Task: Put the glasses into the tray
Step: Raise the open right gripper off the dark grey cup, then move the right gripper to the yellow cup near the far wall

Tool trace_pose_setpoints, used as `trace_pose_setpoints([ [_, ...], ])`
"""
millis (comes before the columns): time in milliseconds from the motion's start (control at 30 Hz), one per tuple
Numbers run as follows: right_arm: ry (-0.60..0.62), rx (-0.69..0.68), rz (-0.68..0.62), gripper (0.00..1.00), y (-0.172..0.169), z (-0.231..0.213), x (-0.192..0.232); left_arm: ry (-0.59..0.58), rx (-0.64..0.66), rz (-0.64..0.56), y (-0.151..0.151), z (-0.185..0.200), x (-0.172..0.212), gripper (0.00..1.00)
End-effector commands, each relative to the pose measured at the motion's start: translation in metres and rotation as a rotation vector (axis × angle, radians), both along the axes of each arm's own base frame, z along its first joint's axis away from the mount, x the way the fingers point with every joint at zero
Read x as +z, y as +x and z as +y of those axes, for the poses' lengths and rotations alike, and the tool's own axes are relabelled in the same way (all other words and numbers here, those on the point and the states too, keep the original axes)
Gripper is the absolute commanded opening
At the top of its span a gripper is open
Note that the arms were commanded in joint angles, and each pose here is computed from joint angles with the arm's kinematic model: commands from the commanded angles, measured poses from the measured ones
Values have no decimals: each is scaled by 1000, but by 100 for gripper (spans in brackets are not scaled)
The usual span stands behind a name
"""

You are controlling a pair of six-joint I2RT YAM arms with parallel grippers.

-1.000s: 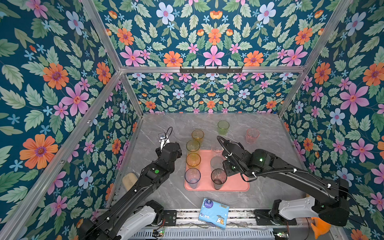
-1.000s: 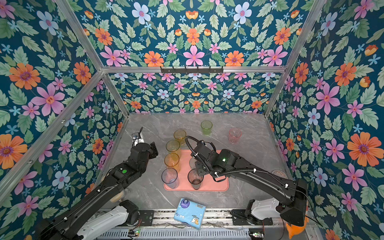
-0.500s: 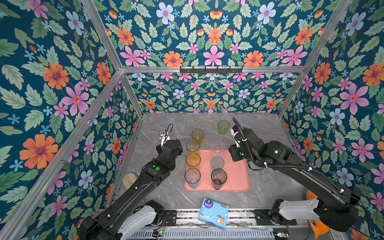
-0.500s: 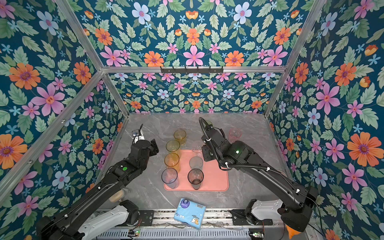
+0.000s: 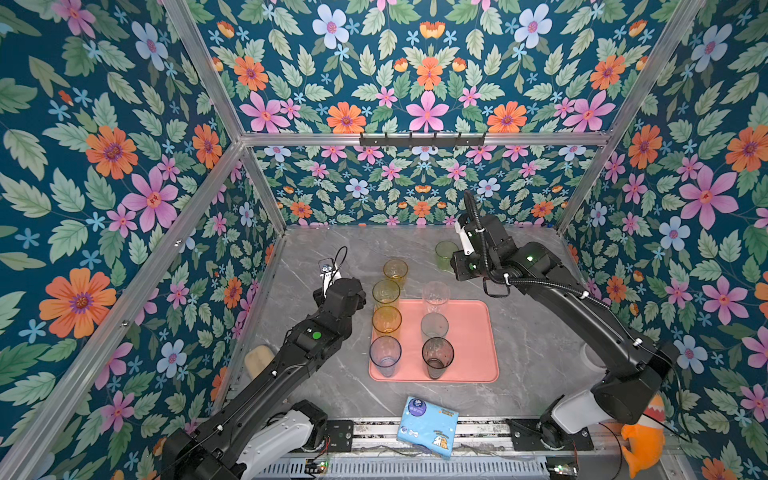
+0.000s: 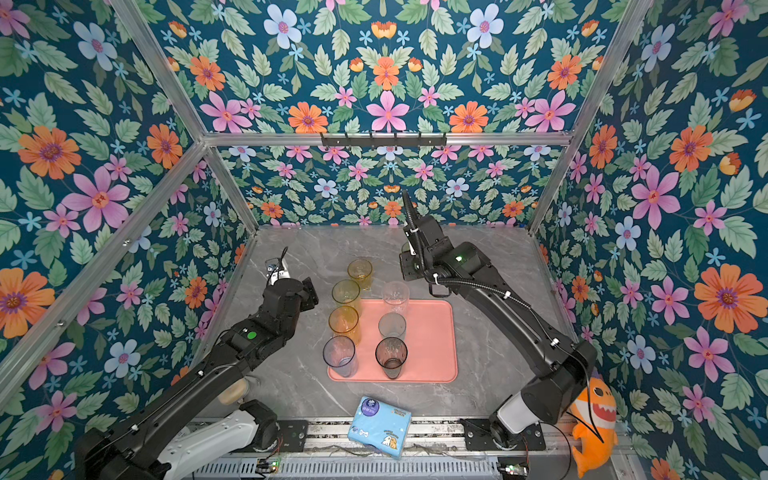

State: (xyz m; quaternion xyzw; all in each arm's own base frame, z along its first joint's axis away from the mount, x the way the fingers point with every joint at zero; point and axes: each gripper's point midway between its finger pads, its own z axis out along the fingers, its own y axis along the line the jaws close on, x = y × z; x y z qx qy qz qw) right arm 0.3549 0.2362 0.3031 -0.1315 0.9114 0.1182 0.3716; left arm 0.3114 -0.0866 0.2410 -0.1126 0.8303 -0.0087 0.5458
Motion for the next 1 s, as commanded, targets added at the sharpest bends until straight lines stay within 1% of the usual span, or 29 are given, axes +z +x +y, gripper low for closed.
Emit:
trace_pose_setpoints([
  [0,3,20,-5,36,17,6,1,9,18,-16,1,4,5,75],
  [33,1,21,-3,36,23,8,0,12,21,-16,0,5,5,75],
  [67,-11,25,15,36,31,13,-10,12,23,-18,0,5,6,75],
  [333,-19,39,66,36,68,34,-30,21,28,-21,-2,8,8,75],
  [467,5,38,104,36,88,40,-46,19,28,-23,-4,9,8,75],
  [800,40,63,204,36,110,69,-84,10,31,-19,-8,12,6,75],
  [967,68,81,256,39,118,84,-104,5,32,-12,-11,13,3,75],
])
